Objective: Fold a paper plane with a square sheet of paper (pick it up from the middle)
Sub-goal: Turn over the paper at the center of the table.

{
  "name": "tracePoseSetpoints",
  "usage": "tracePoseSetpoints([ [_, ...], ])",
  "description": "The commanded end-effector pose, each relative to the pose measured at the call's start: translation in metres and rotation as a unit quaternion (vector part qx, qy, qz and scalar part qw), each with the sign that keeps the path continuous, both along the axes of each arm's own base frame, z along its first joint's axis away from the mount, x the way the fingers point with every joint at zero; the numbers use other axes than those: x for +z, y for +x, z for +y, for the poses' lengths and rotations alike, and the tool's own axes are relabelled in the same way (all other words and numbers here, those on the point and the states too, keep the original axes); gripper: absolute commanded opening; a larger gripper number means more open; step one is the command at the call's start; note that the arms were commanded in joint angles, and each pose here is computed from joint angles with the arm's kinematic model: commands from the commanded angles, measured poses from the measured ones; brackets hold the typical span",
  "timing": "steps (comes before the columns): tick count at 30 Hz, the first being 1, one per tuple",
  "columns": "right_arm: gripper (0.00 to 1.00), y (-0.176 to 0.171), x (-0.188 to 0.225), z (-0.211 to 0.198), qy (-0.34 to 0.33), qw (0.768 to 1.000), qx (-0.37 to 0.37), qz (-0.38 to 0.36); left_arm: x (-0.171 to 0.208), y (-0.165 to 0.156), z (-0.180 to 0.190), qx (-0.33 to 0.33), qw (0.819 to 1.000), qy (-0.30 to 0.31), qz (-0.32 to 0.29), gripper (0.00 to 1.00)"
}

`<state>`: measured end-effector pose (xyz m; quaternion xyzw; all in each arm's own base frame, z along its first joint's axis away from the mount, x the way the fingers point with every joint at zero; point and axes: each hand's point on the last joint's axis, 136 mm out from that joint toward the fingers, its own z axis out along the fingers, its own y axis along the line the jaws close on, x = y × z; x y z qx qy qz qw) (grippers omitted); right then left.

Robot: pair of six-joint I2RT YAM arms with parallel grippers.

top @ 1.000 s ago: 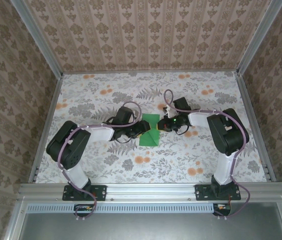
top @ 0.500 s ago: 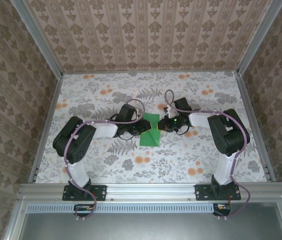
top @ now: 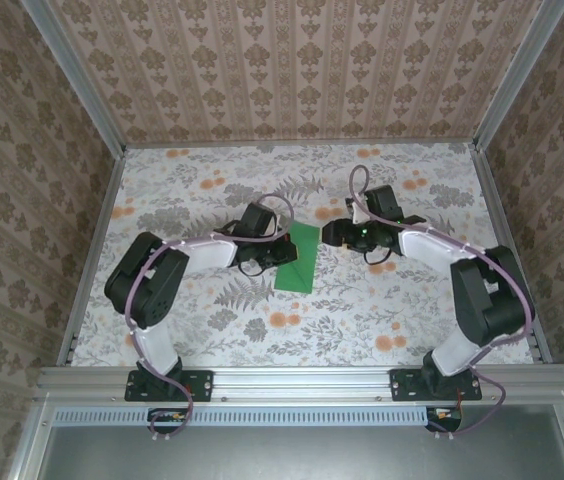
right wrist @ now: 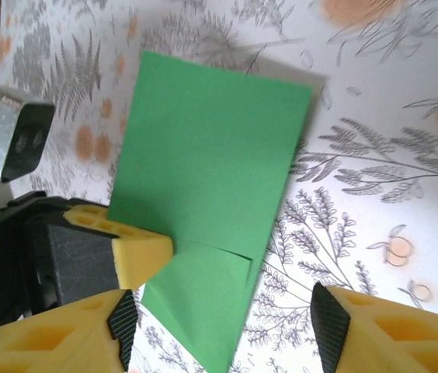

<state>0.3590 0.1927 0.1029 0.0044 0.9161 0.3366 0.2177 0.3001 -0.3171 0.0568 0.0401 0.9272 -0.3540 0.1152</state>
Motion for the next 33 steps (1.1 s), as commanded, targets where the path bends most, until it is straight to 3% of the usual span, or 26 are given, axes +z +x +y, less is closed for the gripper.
tracePoseSetpoints([
  [1, 0.71, -0.004, 0.007, -0.026, -0.042, 0.998, -0.042, -0.017, 0.038, -0.003, 0.027, -0.033, 0.994, 0.093, -0.049, 0.02],
  [5, 0.77, -0.005, 0.025, -0.04, -0.055, 0.995, -0.066, -0.046, 0.07, -0.006, 0.071, -0.041, 0.972, 0.22, -0.072, 0.02],
  [8, 0.82, -0.006, 0.024, -0.047, -0.065, 0.994, -0.077, -0.048, 0.095, -0.004, 0.106, -0.034, 0.943, 0.316, -0.095, 0.02],
  [14, 0.83, -0.01, 0.035, -0.057, -0.07, 0.991, -0.094, -0.062, 0.136, 0.011, 0.16, 0.007, 0.858, 0.492, -0.144, 0.02],
  [16, 0.84, -0.01, 0.032, -0.059, -0.072, 0.991, -0.098, -0.058, 0.138, 0.017, 0.165, 0.009, 0.835, 0.529, -0.149, 0.02],
  [23, 0.84, -0.013, 0.027, -0.065, -0.083, 0.99, -0.104, -0.049, 0.092, 0.035, 0.147, -0.012, 0.788, 0.6, -0.137, 0.02],
  [27, 0.84, -0.013, 0.024, -0.068, -0.091, 0.989, -0.107, -0.042, 0.053, 0.037, 0.126, -0.035, 0.787, 0.603, -0.124, 0.02],
  [30, 0.84, -0.013, 0.023, -0.07, -0.092, 0.989, -0.108, -0.04, 0.028, 0.033, 0.106, -0.045, 0.805, 0.581, -0.111, 0.03],
  [33, 0.84, -0.013, 0.02, -0.07, -0.092, 0.989, -0.11, -0.035, 0.007, 0.024, 0.078, -0.057, 0.837, 0.536, -0.1, 0.05],
])
